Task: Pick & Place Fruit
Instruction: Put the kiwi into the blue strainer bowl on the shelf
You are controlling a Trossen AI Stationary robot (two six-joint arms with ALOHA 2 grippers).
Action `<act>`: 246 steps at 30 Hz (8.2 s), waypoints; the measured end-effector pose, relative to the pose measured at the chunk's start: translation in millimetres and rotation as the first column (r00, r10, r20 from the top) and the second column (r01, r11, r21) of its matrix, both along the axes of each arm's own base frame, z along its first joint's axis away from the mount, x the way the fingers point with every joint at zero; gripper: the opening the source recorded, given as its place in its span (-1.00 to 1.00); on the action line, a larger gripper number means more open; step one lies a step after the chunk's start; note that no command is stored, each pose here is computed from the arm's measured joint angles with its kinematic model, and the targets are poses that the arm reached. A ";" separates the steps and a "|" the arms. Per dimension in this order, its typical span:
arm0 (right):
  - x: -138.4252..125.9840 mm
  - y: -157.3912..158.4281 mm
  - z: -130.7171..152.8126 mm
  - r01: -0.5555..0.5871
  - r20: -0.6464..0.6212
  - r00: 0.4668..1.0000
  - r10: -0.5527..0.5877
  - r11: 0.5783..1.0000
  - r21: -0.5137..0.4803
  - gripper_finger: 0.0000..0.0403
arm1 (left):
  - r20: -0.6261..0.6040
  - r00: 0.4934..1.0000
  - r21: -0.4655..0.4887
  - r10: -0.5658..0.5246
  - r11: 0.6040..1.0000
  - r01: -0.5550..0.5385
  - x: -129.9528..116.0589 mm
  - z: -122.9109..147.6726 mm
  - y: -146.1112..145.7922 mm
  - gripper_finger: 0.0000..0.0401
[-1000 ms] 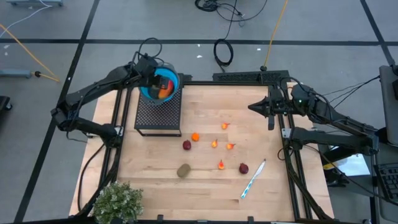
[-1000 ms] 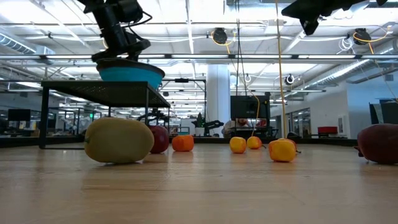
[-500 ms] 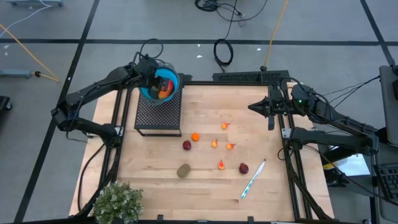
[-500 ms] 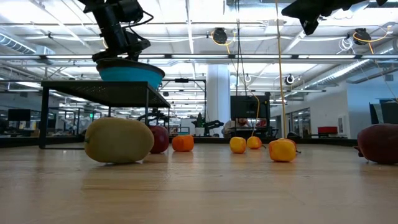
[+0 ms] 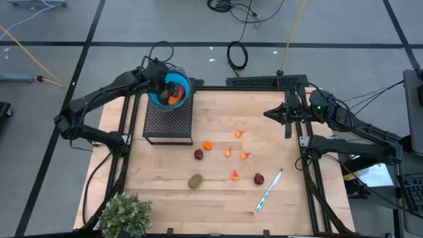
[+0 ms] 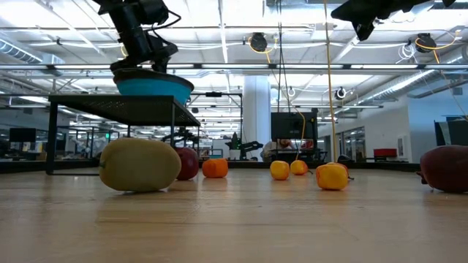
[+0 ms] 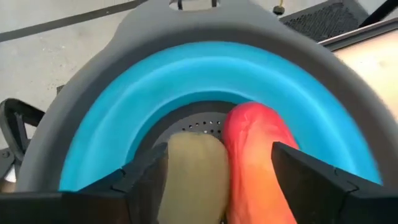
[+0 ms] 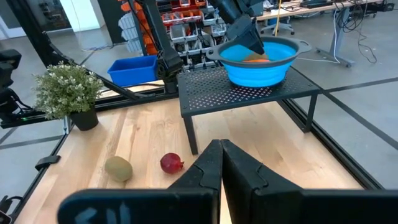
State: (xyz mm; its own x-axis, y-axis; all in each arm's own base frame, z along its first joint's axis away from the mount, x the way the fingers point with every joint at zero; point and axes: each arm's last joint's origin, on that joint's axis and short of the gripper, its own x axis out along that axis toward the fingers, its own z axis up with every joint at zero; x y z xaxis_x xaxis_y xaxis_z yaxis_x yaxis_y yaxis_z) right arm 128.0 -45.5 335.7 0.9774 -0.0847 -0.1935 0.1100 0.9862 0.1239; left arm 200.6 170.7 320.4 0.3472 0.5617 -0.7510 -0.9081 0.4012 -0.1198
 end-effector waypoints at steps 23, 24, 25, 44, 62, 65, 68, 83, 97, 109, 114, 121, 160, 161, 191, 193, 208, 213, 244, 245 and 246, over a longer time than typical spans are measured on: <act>-0.5 0.2 0.2 -0.020 -0.007 1.000 0.019 0.995 -0.093 -1.00 | 0.455 0.751 0.232 -0.478 0.878 0.418 -29.4 85.8 -103.1 0.48; -1.5 0.6 0.7 -0.020 -0.004 1.000 0.019 0.995 -0.102 -1.00 | 0.467 0.735 0.222 -0.491 0.870 0.440 -27.7 86.1 -109.1 0.48; -3.0 1.1 1.4 -0.019 0.001 1.000 0.019 0.994 -0.107 -1.00 | 0.477 0.721 0.212 -0.503 0.862 0.461 -25.8 86.1 -114.7 0.48; -45.3 19.3 1.1 0.001 0.045 0.999 0.001 0.999 -0.048 -1.00 | 0.454 0.624 -0.068 -0.636 0.674 0.736 21.1 52.4 -210.7 0.48; -53.3 20.4 -54.4 0.091 0.123 0.988 -0.088 0.996 -0.018 -1.00 | 0.284 0.746 -0.396 -0.603 0.634 0.664 61.7 -13.3 -279.7 0.48; -50.0 19.0 -66.6 0.090 0.103 0.991 -0.087 0.996 -0.020 -1.00 | 0.255 0.794 -0.456 -0.552 0.655 0.602 69.2 -26.5 -287.7 0.48; -47.0 17.7 -78.6 0.087 0.070 0.994 -0.086 0.996 -0.005 -1.00 | 0.226 0.829 -0.497 -0.511 0.671 0.550 77.9 -40.4 -294.9 0.48; -38.4 14.2 -113.7 0.072 -0.019 0.997 -0.072 0.997 -0.022 -1.00 | 0.255 0.897 -0.579 -0.362 0.686 0.441 123.0 -94.8 -319.3 0.48; -36.6 13.4 -107.2 0.066 0.055 0.997 -0.060 0.991 -0.113 -1.00 | 0.173 0.899 -0.373 -0.401 0.819 0.437 120.3 -98.3 -310.4 0.48; -36.7 13.4 -107.5 0.066 0.052 0.997 -0.060 0.991 -0.118 -1.00 | 0.063 0.893 -0.335 -0.446 0.833 0.440 116.4 -106.5 -306.2 0.48; -36.7 13.4 -107.6 0.067 0.051 0.997 -0.062 0.991 -0.118 -1.00 | 0.028 0.888 -0.332 -0.460 0.833 0.442 119.4 -117.6 -308.3 0.48; -36.7 13.3 -107.7 0.068 0.050 0.997 -0.062 0.991 -0.118 -1.00 | -0.015 0.875 -0.371 -0.484 0.815 0.445 127.4 -141.2 -313.4 0.48; -36.7 13.3 -107.5 0.069 0.052 0.997 -0.064 0.991 -0.111 -1.00 | -0.075 0.866 -0.546 -0.494 0.747 0.379 134.0 -174.2 -322.1 -0.13; -36.7 13.3 -107.5 0.069 0.052 0.997 -0.064 0.991 -0.111 -1.00 | -0.060 0.866 -0.559 -0.497 0.735 0.383 135.4 -170.6 -321.9 -0.12; -36.6 13.0 -107.8 0.071 0.047 0.997 -0.066 0.991 -0.109 -1.00 | 0.448 -0.247 0.861 -0.859 0.342 0.376 96.0 110.1 -312.2 -0.05; -36.6 13.0 -107.8 0.070 0.047 0.997 -0.066 0.991 -0.110 -1.00 | 0.405 -0.296 0.897 -0.865 0.313 0.312 93.1 114.9 -312.2 -0.07; -36.6 13.0 -107.8 0.070 0.047 0.997 -0.065 0.991 -0.112 -1.00 | -0.211 -0.498 0.962 -0.841 -0.089 -0.258 70.6 130.9 -317.0 0.08; -36.6 13.0 -107.8 0.070 0.047 0.997 -0.065 0.991 -0.112 -1.00 | -0.233 -0.484 0.955 -0.844 -0.106 -0.276 71.0 130.3 -317.4 0.08; -36.6 13.0 -108.1 0.071 0.046 0.997 -0.066 0.991 -0.112 -1.00 | 0.835 0.050 0.549 -0.548 0.835 -0.009 81.8 131.7 -286.9 0.09; -36.6 13.0 -108.1 0.071 0.046 0.997 -0.066 0.991 -0.112 -1.00 | 0.834 0.132 0.539 -0.535 0.842 0.006 83.8 127.8 -286.7 0.09; -36.6 13.0 -108.1 0.071 0.046 0.997 -0.066 0.991 -0.112 -1.00 | 0.832 0.201 0.524 -0.518 0.851 0.028 85.2 123.8 -286.4 0.09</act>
State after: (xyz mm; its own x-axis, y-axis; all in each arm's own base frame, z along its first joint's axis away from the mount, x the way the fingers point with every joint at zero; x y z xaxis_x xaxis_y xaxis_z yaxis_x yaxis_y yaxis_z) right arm 91.4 -32.5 227.6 0.9757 -0.1705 -0.1380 0.1746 0.9845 0.0178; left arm 285.7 -115.6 444.2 0.8206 0.3602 0.4437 -0.0540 0.8218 -0.5673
